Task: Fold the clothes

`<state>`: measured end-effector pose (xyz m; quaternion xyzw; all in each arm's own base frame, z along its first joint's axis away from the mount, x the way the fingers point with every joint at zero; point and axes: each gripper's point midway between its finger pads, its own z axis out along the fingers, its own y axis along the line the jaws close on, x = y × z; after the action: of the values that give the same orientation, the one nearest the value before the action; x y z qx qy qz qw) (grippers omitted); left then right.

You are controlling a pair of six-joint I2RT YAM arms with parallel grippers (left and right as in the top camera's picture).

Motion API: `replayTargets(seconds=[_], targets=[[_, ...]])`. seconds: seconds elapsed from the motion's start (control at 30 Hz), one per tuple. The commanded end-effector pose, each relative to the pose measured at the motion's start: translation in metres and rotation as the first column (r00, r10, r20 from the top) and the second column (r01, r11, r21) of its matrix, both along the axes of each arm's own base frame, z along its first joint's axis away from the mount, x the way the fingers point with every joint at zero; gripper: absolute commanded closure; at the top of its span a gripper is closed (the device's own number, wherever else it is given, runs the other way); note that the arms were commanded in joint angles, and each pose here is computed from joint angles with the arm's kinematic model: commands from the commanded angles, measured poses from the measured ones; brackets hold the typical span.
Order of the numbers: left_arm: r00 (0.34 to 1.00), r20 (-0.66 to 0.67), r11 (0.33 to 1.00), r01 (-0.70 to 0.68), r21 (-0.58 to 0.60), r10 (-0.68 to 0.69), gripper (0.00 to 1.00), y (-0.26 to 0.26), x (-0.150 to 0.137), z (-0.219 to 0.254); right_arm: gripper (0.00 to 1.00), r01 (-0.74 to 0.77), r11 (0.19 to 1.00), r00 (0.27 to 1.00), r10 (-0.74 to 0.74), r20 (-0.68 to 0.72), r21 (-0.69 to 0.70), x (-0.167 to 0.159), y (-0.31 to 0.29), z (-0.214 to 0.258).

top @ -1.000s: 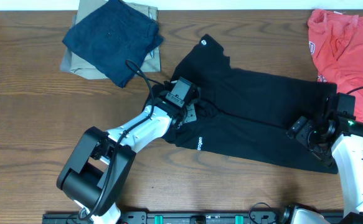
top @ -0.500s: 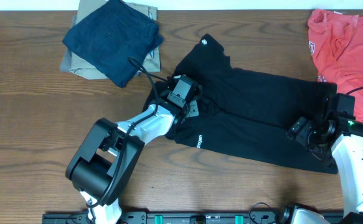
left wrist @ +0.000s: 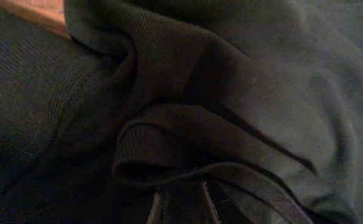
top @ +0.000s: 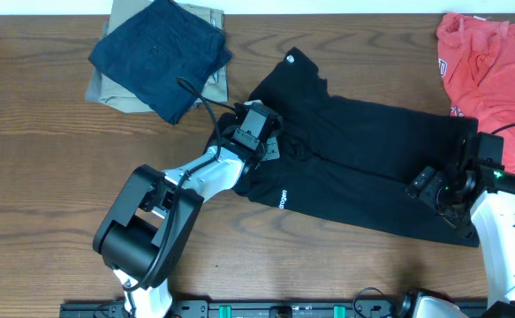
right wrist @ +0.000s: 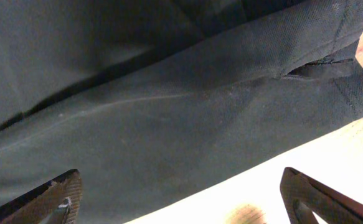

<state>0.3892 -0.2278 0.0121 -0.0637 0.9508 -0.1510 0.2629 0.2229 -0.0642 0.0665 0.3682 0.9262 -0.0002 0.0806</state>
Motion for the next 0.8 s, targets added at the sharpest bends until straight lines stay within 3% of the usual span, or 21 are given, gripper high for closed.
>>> replayTargets(seconds=[0.0, 0.53, 0.77], targets=[[0.997, 0.071, 1.0, -0.006, 0.003, 0.005, 0.8, 0.003, 0.01, 0.023, 0.01, -0.008, 1.0, 1.0, 0.008, 0.014, -0.007, 0.004, -0.003, 0.004], [0.988, 0.153, 0.999, -0.008, -0.044, 0.015, 0.8, -0.009, 0.031, 0.021, 0.01, -0.008, 1.0, 1.0, 0.008, 0.001, -0.002, 0.001, -0.002, 0.004], [0.99, 0.142, 1.0, 0.013, -0.012, -0.011, 0.8, -0.003, 0.023, 0.032, 0.01, -0.013, 1.0, 1.0, 0.013, 0.003, 0.028, 0.0, 0.004, 0.003]])
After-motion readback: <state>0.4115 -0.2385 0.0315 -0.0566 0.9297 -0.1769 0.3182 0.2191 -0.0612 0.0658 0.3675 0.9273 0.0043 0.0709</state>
